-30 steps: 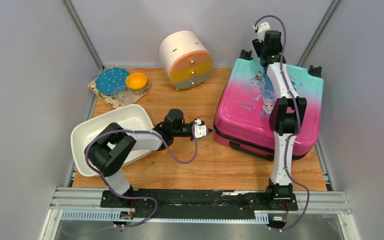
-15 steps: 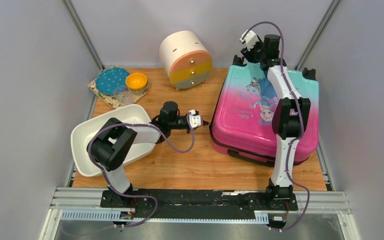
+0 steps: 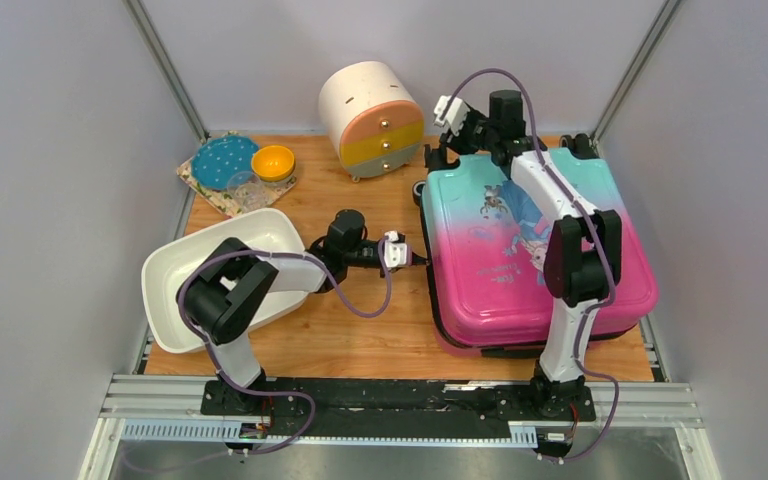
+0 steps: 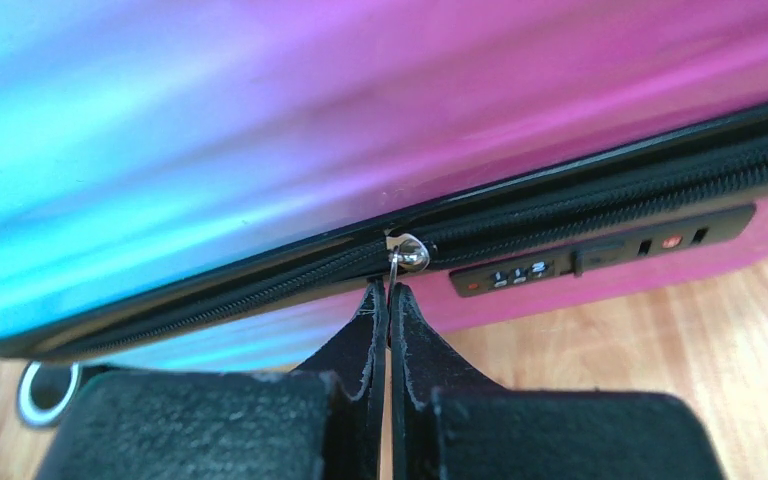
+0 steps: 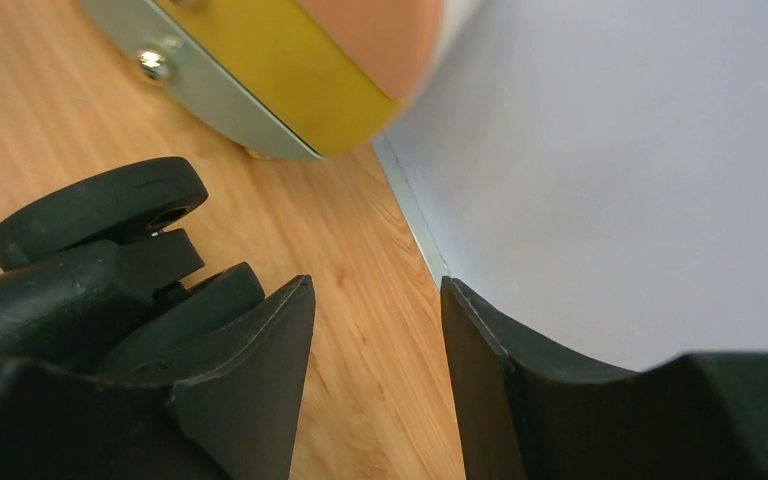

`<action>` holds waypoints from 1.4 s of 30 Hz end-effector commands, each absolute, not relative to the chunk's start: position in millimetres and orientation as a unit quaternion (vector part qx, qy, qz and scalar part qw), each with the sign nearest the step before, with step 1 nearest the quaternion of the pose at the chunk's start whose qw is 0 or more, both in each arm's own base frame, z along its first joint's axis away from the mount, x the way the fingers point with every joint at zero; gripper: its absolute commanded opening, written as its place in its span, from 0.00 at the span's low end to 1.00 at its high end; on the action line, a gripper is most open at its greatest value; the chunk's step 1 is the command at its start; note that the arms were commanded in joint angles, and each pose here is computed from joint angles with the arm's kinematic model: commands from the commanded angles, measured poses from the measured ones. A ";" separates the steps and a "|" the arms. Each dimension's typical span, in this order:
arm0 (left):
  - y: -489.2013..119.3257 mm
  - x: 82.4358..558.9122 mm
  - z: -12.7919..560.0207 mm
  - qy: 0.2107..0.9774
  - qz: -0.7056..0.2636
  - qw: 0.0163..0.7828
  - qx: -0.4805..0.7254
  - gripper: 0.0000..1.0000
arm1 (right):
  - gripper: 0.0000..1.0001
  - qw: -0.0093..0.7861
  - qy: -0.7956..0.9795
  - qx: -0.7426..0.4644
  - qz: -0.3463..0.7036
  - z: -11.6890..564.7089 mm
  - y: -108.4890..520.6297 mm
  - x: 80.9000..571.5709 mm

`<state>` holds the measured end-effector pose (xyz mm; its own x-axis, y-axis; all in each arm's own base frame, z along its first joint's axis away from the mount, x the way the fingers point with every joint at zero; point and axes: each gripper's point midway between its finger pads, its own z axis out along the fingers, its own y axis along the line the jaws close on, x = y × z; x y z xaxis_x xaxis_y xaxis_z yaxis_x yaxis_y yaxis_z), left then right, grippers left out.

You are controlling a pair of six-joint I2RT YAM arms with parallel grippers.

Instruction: Open, take out, and arrange the luggage

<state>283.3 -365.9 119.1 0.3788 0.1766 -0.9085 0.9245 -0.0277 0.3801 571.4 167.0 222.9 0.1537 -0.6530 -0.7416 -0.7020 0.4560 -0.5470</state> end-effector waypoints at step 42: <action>-337.6 382.5 180.6 0.400 -0.206 0.664 0.597 0.00 | 0.64 0.491 0.858 0.004 -0.153 302.9 -203.8 465.3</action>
